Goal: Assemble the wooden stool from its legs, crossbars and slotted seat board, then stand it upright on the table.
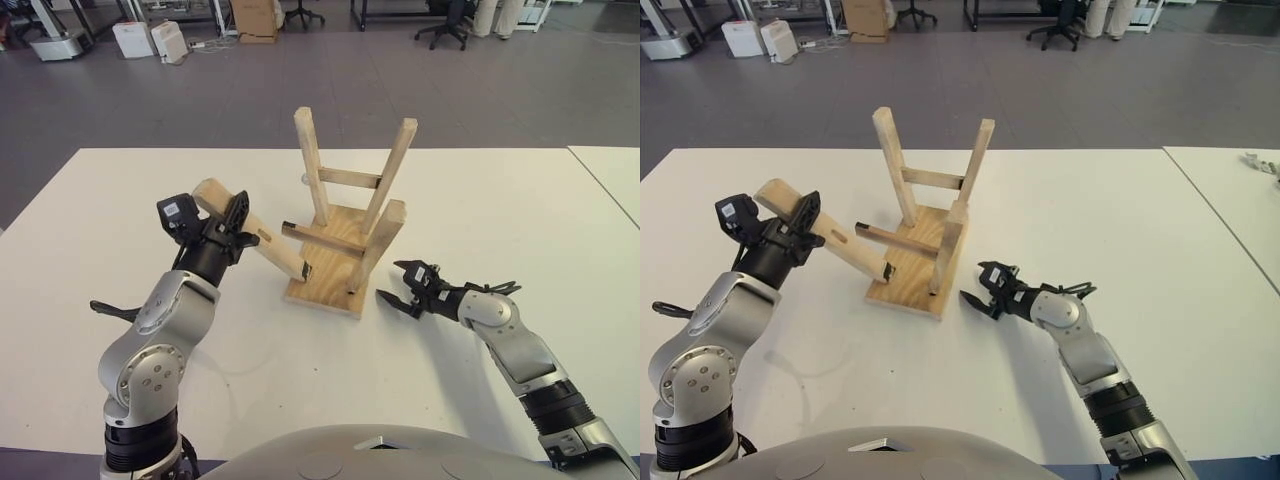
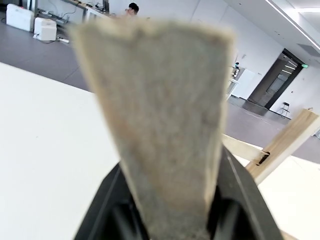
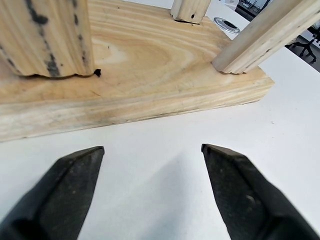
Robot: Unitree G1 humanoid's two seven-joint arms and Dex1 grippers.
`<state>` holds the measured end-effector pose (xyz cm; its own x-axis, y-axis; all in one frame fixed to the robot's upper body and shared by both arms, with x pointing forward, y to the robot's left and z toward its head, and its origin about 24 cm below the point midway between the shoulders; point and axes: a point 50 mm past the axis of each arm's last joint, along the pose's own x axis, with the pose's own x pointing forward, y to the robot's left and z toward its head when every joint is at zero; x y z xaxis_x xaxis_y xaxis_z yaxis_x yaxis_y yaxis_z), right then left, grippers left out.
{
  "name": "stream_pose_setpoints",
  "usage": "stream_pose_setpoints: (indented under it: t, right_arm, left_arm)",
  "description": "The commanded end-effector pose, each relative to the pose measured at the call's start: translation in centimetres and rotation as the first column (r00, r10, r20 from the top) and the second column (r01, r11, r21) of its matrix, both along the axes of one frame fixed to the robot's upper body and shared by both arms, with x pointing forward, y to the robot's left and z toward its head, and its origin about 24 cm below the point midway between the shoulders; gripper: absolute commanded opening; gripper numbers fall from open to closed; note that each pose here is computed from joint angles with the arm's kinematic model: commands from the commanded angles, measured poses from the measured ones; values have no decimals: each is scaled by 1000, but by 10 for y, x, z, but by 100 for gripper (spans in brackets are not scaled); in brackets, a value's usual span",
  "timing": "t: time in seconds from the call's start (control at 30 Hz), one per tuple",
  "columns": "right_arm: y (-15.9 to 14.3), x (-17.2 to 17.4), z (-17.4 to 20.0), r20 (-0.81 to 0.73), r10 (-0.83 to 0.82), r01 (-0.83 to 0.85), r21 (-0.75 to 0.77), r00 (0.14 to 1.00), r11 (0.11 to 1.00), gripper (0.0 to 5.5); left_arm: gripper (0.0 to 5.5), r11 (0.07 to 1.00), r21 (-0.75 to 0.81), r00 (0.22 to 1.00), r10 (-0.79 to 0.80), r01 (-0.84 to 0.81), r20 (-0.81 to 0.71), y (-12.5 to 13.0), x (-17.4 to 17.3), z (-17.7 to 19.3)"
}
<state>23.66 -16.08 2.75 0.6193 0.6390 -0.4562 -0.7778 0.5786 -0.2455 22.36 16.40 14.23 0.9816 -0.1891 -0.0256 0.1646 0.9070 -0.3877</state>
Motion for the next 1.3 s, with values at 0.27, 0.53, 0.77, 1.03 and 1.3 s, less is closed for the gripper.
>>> stream_pose_setpoints:
  t: [0.27,0.53,0.77,1.03,1.3]
  right_arm:
    - [-2,6,4,27,1,-1,-24,1000,1000,363]
    - [-1,7,4,27,-1,1,-22,1000,1000,363]
    - [-2,10,5,32,-7,8,-26,999,1000,363]
    - [-14,22,14,79,-81,83,-15,994,996,363]
    - [-60,45,42,187,-274,280,-4,943,960,363]
  left_arm:
    - [102,970,187,978,-126,157,-165,-20,7,-29]
    - [149,868,417,954,-183,270,-236,-31,1,-48]
    - [254,822,462,940,-247,331,-234,-34,-1,-55]
    - [291,917,193,937,-335,348,-101,-47,1,-27]
    - [291,884,200,906,-405,423,-125,-58,-10,-26]
